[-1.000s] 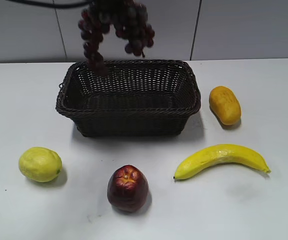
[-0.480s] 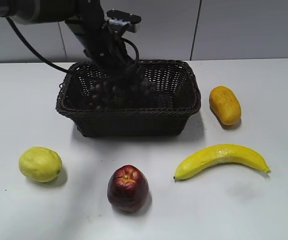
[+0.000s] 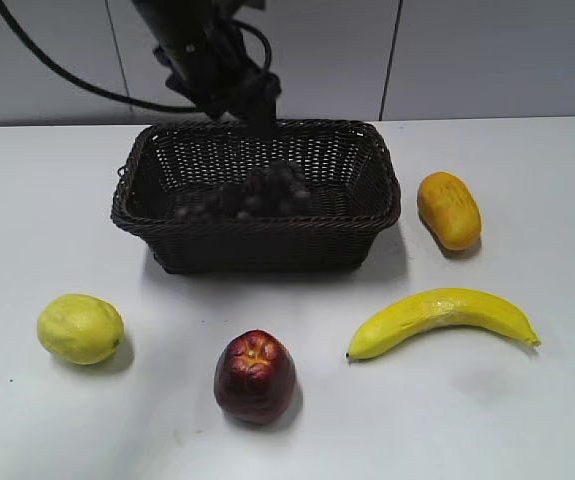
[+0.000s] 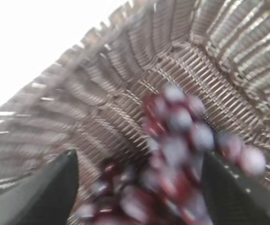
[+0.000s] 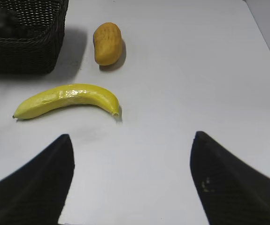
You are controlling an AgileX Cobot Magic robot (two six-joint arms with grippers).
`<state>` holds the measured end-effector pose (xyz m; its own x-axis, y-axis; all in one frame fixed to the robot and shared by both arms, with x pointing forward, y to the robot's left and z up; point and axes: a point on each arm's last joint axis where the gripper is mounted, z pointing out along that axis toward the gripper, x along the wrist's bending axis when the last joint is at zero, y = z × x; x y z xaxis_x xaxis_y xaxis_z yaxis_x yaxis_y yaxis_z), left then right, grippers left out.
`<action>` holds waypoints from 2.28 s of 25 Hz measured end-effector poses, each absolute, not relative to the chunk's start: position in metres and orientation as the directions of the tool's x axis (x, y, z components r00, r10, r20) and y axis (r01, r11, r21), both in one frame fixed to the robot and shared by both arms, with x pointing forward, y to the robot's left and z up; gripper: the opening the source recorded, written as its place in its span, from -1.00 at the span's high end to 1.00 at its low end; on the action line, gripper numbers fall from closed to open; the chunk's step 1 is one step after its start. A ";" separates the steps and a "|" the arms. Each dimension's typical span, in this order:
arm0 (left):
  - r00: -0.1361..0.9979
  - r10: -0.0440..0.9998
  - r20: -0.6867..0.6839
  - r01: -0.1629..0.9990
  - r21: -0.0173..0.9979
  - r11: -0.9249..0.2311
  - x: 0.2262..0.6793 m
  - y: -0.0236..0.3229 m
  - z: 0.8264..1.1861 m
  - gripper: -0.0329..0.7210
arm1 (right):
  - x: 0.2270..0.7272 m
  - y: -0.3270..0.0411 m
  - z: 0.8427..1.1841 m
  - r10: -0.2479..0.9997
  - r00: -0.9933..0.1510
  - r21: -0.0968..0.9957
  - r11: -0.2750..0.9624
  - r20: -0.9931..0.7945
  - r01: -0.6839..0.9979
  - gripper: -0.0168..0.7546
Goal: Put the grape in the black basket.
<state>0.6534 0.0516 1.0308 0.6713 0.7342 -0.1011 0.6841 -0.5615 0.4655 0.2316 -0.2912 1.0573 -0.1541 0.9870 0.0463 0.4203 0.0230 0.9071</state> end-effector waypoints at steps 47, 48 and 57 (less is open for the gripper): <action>0.206 0.977 0.045 0.689 0.702 -0.178 0.267 0.294 1.072 -0.64 | 0.232 -0.291 1.057 0.987 -0.154 0.907 0.023 0.046 0.420 -0.56; 0.206 0.978 0.046 0.681 0.711 -0.177 0.264 0.294 1.068 -0.64 | 0.232 -0.291 1.057 0.987 -0.154 0.907 0.023 0.046 0.420 -0.56; 0.204 0.978 0.042 0.678 0.715 -0.172 0.266 0.294 1.046 -0.64 | 0.232 -0.291 1.057 0.987 -0.154 0.907 0.023 0.046 0.420 -0.56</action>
